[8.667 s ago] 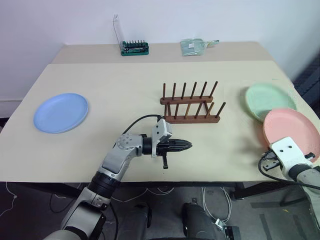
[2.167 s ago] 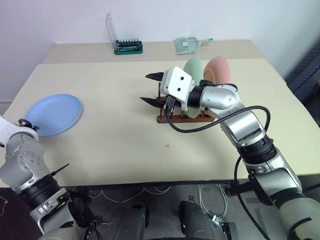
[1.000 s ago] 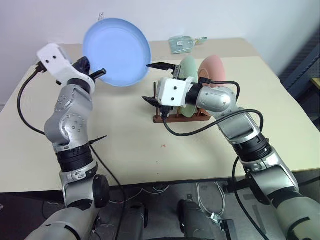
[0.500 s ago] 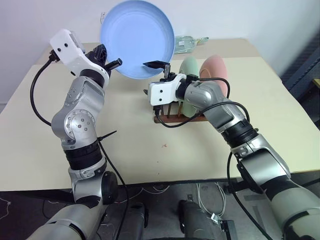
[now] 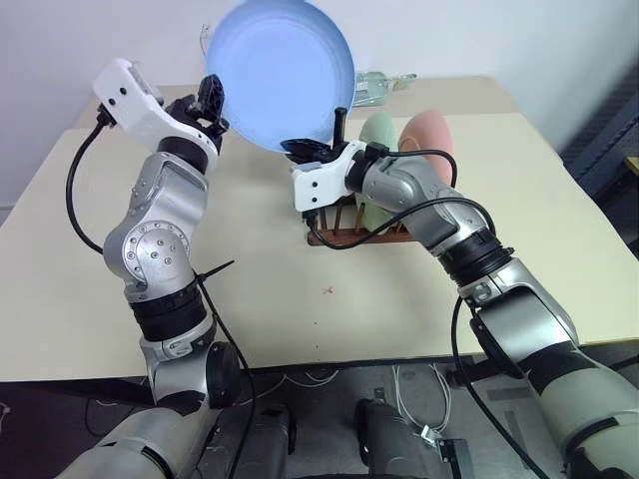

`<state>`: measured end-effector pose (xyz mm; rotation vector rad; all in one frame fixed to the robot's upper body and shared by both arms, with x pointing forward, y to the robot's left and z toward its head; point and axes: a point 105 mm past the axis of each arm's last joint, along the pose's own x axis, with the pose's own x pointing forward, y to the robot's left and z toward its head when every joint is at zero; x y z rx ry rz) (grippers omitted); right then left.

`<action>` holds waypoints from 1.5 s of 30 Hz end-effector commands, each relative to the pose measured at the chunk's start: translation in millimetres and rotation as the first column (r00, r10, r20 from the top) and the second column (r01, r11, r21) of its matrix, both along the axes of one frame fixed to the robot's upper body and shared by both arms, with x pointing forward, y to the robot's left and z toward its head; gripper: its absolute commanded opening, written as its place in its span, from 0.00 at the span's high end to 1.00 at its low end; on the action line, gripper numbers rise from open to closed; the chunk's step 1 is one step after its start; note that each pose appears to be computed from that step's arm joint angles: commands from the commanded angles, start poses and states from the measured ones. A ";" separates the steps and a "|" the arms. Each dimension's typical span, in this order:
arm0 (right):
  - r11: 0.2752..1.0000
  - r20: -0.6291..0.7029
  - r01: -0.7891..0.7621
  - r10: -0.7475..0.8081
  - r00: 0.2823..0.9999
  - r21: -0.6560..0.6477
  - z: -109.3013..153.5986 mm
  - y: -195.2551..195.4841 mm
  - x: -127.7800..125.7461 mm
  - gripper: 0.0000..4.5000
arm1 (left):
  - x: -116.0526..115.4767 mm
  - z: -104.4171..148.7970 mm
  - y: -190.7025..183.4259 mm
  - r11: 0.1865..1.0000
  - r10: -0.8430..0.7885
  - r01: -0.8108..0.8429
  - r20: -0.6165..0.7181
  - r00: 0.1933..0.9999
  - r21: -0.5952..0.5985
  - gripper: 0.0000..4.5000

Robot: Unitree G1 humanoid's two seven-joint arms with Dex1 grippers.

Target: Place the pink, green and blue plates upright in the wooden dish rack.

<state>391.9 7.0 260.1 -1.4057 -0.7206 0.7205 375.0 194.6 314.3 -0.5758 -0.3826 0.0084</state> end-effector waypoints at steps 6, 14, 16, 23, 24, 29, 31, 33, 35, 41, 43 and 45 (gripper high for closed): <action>0.958 -0.066 -0.099 0.121 0.991 0.267 45.8 -0.9 -26.0 1.00 | -21.4 1.7 123.6 0.905 0.408 -0.410 0.043 0.912 0.114 0.40; 0.510 -0.336 -0.116 0.703 0.627 0.852 105.6 -5.1 -89.4 1.00 | -11.3 -127.0 88.4 0.681 0.213 0.040 -0.249 0.945 0.732 0.40; 0.404 -0.349 -0.014 0.808 0.474 0.915 109.7 -11.0 -98.9 1.00 | -17.8 -154.1 63.4 0.569 0.127 0.173 -0.294 0.947 0.804 0.40; 0.344 -0.434 0.356 0.876 0.211 0.869 81.8 -11.9 -91.4 1.00 | -26.8 -167.6 9.2 0.620 -0.118 0.307 -0.301 0.946 0.722 0.40; 0.335 -0.438 0.401 0.876 0.200 0.853 78.8 -12.9 -86.4 1.00 | -27.5 -164.8 3.9 0.627 -0.151 0.318 -0.290 0.945 0.711 0.40; 0.324 -0.479 0.505 0.852 0.212 0.800 70.8 -18.5 -71.0 1.00 | -35.5 -158.5 -17.4 0.618 -0.294 0.394 -0.265 0.918 0.680 0.40; 0.315 -0.490 0.537 0.843 0.221 0.783 67.8 -20.4 -65.3 1.00 | -40.9 -160.4 -25.9 0.591 -0.343 0.435 -0.276 0.898 0.680 0.40; 0.292 -0.505 0.581 0.828 0.244 0.759 63.3 -24.8 -55.4 1.00 | -52.4 -160.6 -39.6 0.552 -0.432 0.498 -0.282 0.857 0.669 0.40; 0.279 -0.509 0.602 0.823 0.251 0.748 62.2 -26.8 -50.9 1.00 | -60.3 -160.3 -46.2 0.531 -0.484 0.538 -0.287 0.827 0.655 0.40; 0.238 -0.520 0.654 0.808 0.278 0.719 58.4 -32.4 -39.3 1.00 | -71.6 -164.4 -55.9 0.477 -0.543 0.593 -0.313 0.779 0.648 0.40; 0.225 -0.523 0.673 0.805 0.279 0.705 55.9 -33.9 -35.3 1.00 | -73.2 -166.4 -58.6 0.469 -0.548 0.601 -0.320 0.773 0.647 0.40; 0.211 -0.526 0.694 0.804 0.277 0.688 53.1 -35.1 -31.1 1.00 | -73.7 -167.1 -60.1 0.467 -0.550 0.602 -0.320 0.771 0.648 0.40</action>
